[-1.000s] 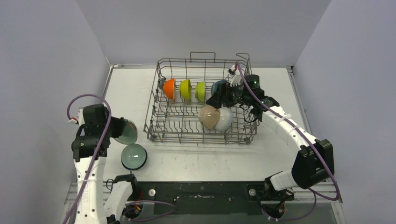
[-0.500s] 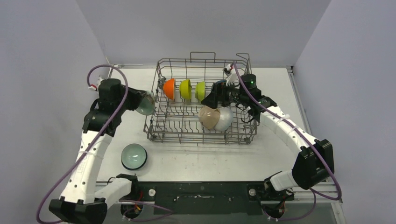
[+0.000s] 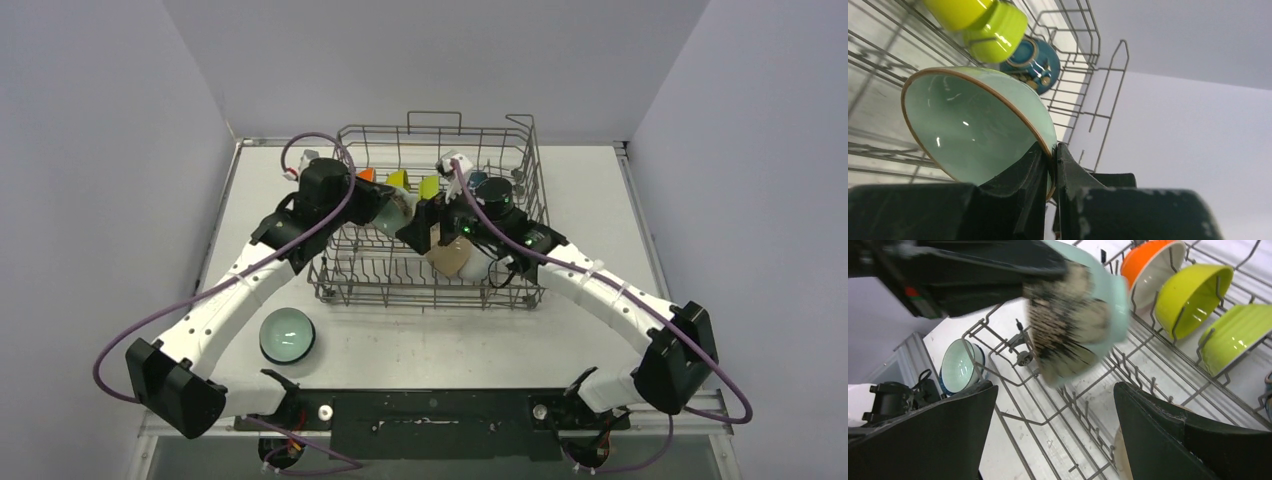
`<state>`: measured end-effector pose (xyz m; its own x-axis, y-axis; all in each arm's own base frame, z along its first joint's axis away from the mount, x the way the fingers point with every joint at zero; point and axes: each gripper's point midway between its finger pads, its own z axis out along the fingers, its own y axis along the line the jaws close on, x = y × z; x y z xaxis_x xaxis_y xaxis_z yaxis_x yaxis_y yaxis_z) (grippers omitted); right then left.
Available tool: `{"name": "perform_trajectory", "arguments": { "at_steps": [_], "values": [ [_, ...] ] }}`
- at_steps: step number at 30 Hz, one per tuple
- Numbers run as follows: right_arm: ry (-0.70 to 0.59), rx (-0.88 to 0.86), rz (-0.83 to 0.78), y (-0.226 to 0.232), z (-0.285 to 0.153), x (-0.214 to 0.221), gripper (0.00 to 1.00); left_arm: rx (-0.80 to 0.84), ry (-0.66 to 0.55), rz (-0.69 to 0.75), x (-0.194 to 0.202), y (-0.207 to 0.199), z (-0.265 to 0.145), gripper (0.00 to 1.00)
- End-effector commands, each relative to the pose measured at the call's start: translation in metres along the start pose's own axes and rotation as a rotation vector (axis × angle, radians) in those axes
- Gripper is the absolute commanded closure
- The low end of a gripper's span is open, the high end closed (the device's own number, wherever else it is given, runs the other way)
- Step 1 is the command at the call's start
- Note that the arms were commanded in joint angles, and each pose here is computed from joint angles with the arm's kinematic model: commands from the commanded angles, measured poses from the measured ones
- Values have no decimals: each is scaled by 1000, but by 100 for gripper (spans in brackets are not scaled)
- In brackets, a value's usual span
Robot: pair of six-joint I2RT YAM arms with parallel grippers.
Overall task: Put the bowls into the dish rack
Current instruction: Place the bowl in the dish rack.
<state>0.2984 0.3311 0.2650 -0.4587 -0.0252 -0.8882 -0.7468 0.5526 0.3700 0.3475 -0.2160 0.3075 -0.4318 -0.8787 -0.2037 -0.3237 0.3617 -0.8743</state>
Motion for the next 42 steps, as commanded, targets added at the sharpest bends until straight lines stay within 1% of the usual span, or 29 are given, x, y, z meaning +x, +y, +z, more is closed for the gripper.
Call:
{"name": "perform_trajectory", "arguments": {
  "at_steps": [1,4,6,9,14,15,20,24,27,30,32,34,36,37,39,41,42],
  "values": [
    [-160,73,-182,24,-8,-36,10,248,20,-148,11,-76,-15,100],
    [-169,149,-212,30,-6,-34,10,250,41,-178,21,-75,-12,100],
    [-159,254,-225,19,-5,-31,10,251,54,-195,24,-74,-11,100],
    [-149,365,-256,10,-7,-26,8,250,62,-213,26,-71,-12,100],
    [-163,467,-302,4,-9,-27,0,249,65,-232,27,-67,-12,100],
    [-167,478,-309,4,-9,-28,4,249,67,-234,27,-66,-12,100],
    [-162,528,-340,-2,-6,-26,14,248,87,-255,31,-62,-12,100],
    [-149,560,-360,-8,-5,-24,33,253,89,-264,31,-60,-14,100],
    [-168,574,-359,-10,-3,-27,51,257,90,-266,30,-59,-15,100],
    [-168,591,-360,-13,-2,-27,58,270,100,-265,32,-62,-17,100],
    [-166,601,-360,-15,-2,-27,66,274,110,-264,33,-63,-17,100],
    [-163,610,-359,-17,-1,-26,78,278,115,-260,35,-63,-16,100],
    [-160,624,-350,-21,-1,-26,92,277,118,-253,36,-61,-16,100],
    [-159,631,-344,-23,-1,-27,94,273,118,-253,36,-60,-15,98],
    [-163,634,-333,-26,-1,-30,95,272,115,-253,35,-58,-16,86],
    [-140,636,-322,-32,-2,-26,95,273,104,-247,34,-56,-17,77],
    [-140,627,-310,-34,-2,-26,95,275,97,-242,32,-55,-18,71]
  ]
}}
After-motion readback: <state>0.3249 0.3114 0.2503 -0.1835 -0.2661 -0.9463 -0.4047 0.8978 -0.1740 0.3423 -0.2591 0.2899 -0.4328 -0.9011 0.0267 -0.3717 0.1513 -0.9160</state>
